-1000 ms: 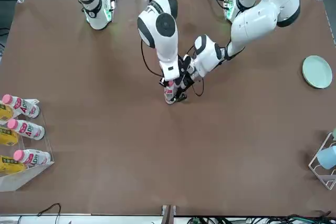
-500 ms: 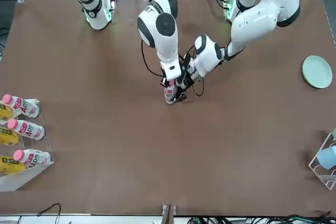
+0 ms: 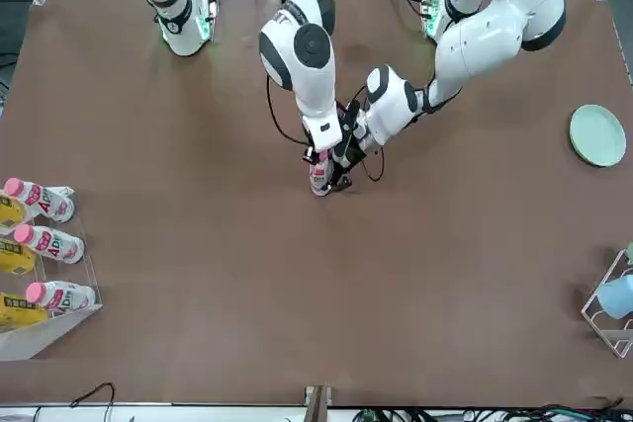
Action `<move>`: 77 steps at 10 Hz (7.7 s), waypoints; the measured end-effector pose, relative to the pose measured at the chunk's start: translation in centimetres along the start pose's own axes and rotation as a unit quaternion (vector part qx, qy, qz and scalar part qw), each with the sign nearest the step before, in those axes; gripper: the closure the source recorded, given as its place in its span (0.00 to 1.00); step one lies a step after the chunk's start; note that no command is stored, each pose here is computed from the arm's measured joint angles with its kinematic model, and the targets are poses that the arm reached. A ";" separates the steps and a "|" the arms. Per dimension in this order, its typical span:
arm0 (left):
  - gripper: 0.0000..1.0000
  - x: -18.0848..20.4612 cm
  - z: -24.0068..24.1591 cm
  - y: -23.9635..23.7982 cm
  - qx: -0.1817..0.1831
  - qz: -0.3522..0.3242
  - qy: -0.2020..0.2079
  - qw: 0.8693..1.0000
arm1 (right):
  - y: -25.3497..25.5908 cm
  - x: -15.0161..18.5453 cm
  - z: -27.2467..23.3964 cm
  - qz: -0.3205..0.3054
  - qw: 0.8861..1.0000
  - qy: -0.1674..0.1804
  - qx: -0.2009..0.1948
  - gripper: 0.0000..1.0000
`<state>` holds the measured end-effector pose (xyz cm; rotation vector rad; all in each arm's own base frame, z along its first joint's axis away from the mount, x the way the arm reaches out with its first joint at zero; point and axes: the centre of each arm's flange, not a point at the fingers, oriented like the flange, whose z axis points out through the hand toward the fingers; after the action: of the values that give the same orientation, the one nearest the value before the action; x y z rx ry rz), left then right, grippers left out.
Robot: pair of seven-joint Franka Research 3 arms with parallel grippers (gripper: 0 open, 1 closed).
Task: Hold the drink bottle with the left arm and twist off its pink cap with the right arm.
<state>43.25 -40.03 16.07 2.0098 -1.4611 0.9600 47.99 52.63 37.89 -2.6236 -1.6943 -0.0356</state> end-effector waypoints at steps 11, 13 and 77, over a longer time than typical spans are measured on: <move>0.38 0.0 0.0 0.0 0.000 0.000 0.000 1.000 | 13.3 -8.5 -1.3 0.111 0.992 -0.058 0.007 0.56; 0.34 0.0 0.1 -0.3 0.002 -0.001 0.001 1.000 | 15.0 -10.3 3.0 0.128 0.991 -0.041 -0.004 0.54; 0.01 13.9 -40.6 -28.9 0.194 -0.561 -0.289 0.751 | 28.3 -44.3 -31.1 0.550 0.835 0.001 -0.010 0.00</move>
<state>62.57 -10.11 53.55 2.9851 0.0317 0.0658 55.31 -0.25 67.55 -3.1297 0.0287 -0.0336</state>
